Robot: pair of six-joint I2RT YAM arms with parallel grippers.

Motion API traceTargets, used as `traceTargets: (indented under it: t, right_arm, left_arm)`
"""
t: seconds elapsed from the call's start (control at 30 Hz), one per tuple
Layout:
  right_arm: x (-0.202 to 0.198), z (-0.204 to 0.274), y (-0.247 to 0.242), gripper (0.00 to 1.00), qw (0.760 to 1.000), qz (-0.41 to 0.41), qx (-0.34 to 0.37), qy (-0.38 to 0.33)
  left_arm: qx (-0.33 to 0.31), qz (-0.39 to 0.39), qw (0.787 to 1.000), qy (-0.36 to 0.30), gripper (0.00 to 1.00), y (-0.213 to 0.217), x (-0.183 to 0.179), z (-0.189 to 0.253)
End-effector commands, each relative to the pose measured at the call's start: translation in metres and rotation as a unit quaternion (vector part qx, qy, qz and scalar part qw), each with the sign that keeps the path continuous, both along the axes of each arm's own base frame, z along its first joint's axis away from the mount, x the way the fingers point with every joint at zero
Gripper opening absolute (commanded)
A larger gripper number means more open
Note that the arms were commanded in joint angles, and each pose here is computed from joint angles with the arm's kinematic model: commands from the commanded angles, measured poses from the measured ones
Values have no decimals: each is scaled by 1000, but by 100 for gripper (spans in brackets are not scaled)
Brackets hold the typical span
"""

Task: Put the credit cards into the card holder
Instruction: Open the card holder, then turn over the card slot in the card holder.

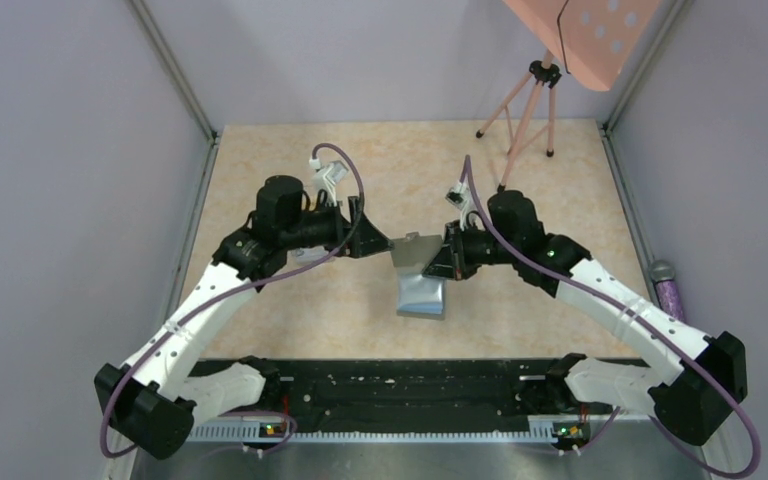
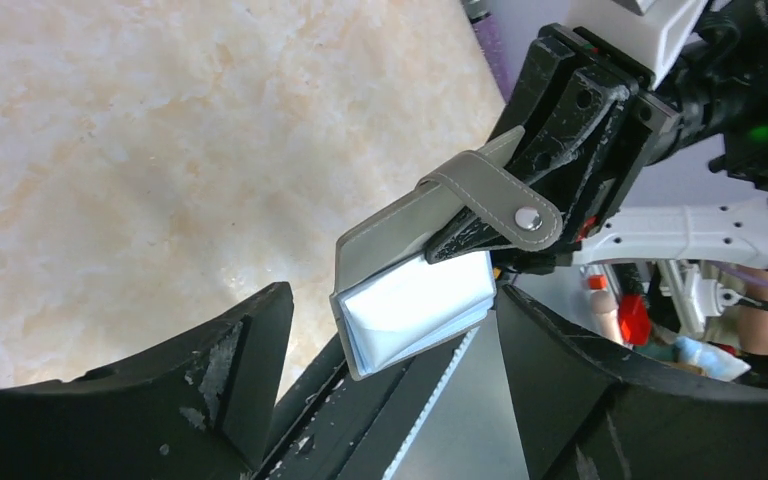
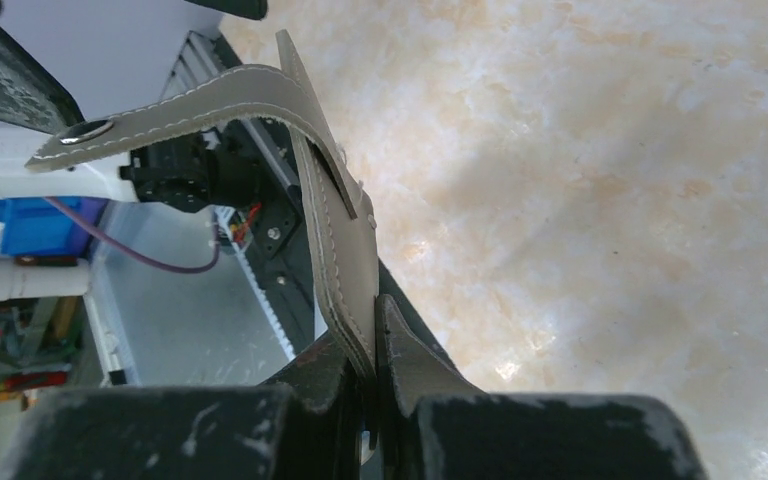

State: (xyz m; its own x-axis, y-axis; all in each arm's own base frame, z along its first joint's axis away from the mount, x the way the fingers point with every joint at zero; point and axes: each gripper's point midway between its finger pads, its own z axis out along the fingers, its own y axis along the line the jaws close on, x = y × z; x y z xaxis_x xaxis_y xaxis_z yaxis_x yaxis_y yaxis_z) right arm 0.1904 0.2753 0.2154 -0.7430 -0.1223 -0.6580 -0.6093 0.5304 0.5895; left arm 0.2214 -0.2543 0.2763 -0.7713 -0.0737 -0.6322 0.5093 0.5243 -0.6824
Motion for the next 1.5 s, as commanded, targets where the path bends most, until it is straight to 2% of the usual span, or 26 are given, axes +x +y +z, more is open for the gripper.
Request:
traceTargets:
  t: [0.0, 0.3, 0.4, 0.47, 0.53, 0.63, 0.67, 0.7, 0.83, 0.9, 0.97, 1.17, 1.23, 1.33, 1.47]
  right_arm:
    - [3, 36, 11, 0, 997, 24, 70, -4]
    - [0, 73, 16, 0, 983, 54, 171, 36]
    - [-2, 77, 19, 0, 980, 63, 184, 43]
    - [-3, 75, 19, 0, 979, 65, 186, 53]
    - [-3, 76, 20, 0, 978, 69, 191, 50]
    - [-2, 75, 21, 0, 977, 70, 194, 53]
    - [-2, 75, 21, 2, 977, 69, 193, 54]
    - [0, 74, 20, 9, 978, 66, 191, 52]
    - [14, 75, 6, 48, 981, 44, 186, 35]
    - [19, 77, -1, 60, 981, 39, 187, 36]
    - [21, 79, -4, 66, 980, 47, 189, 35]
    - [17, 79, -1, 65, 977, 82, 192, 44]
    - [14, 78, 0, 61, 976, 88, 195, 51]
    - [12, 83, 2, 48, 971, 100, 212, 48]
    - [7, 89, 8, 41, 965, 110, 232, 58]
  left_arm:
    - [-73, -45, 996, -22, 79, -6, -12, 25]
    - [-129, -89, 987, 24, 75, -19, -24, 9]
    - [-149, -111, 982, 20, 68, -24, -25, 15]
    - [-153, -120, 981, 23, 60, -26, -25, 15]
    - [-162, -127, 978, 24, 46, -28, -26, 17]
    - [-176, -130, 976, 21, 17, -28, -27, 20]
    - [-179, -130, 975, 20, 6, -29, -27, 20]
    - [-179, -129, 975, 21, 0, -29, -26, 19]
    - [-179, -130, 975, 21, 0, -28, -29, 19]
    - [-179, -135, 974, 22, 0, -27, -31, 19]
    - [-178, -142, 973, 25, 0, -26, -35, 19]
    - [-185, -157, 970, 29, 0, -26, -41, 21]
    - [-189, -162, 968, 32, 0, -26, -43, 21]
    - [-191, -167, 966, 41, 0, -27, -44, 20]
    - [-190, -167, 966, 47, 0, -28, -44, 17]
